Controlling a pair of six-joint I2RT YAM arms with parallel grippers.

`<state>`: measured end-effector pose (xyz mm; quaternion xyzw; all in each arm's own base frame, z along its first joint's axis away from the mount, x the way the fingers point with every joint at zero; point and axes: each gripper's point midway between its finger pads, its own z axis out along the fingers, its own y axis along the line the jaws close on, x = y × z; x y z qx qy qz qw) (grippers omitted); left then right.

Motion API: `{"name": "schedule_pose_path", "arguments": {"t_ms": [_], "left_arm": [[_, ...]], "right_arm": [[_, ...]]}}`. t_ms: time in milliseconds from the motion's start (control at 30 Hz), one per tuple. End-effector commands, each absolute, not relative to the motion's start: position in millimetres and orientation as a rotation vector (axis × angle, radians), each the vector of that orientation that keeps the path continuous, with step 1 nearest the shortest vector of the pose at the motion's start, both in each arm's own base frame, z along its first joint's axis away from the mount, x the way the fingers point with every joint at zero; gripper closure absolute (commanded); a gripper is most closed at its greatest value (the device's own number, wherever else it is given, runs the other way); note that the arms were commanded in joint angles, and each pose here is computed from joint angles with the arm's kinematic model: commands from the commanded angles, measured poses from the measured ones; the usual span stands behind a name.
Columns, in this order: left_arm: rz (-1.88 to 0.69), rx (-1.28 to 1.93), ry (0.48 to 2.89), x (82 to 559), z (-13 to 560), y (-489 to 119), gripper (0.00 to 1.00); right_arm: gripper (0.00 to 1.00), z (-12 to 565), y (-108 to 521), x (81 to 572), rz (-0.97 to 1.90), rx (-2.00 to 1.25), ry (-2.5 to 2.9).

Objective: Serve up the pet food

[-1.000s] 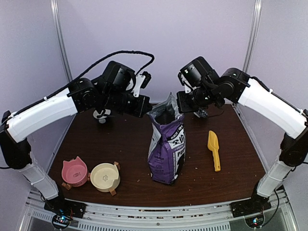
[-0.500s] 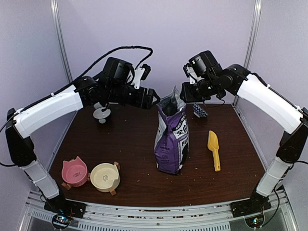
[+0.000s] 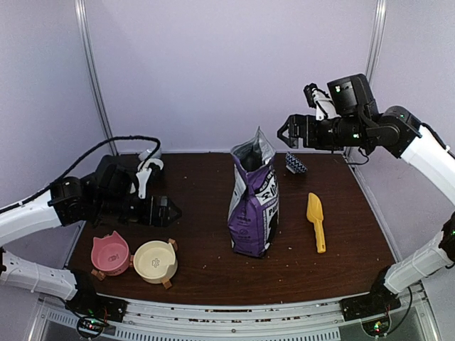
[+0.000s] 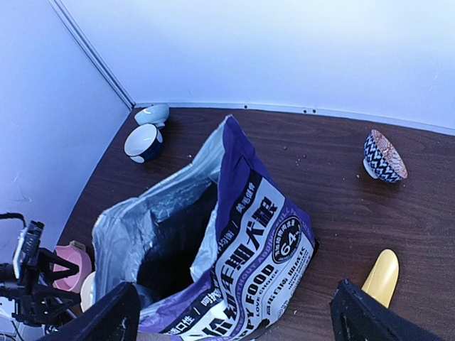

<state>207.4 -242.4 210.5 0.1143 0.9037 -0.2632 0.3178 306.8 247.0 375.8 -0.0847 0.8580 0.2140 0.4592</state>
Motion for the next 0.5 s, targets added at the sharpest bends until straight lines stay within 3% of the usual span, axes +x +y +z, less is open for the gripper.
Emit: {"name": "schedule_pose_path", "arguments": {"t_ms": [0,467], "left_arm": [[-0.768,0.131,2.567,180,159,-237,0.1],[-0.816,0.061,2.69,174,102,-252,0.04]], "right_arm": [[0.05,360,242,308,0.539,-0.15,2.121],[0.04,352,229,301,0.532,-0.092,2.116]]}}
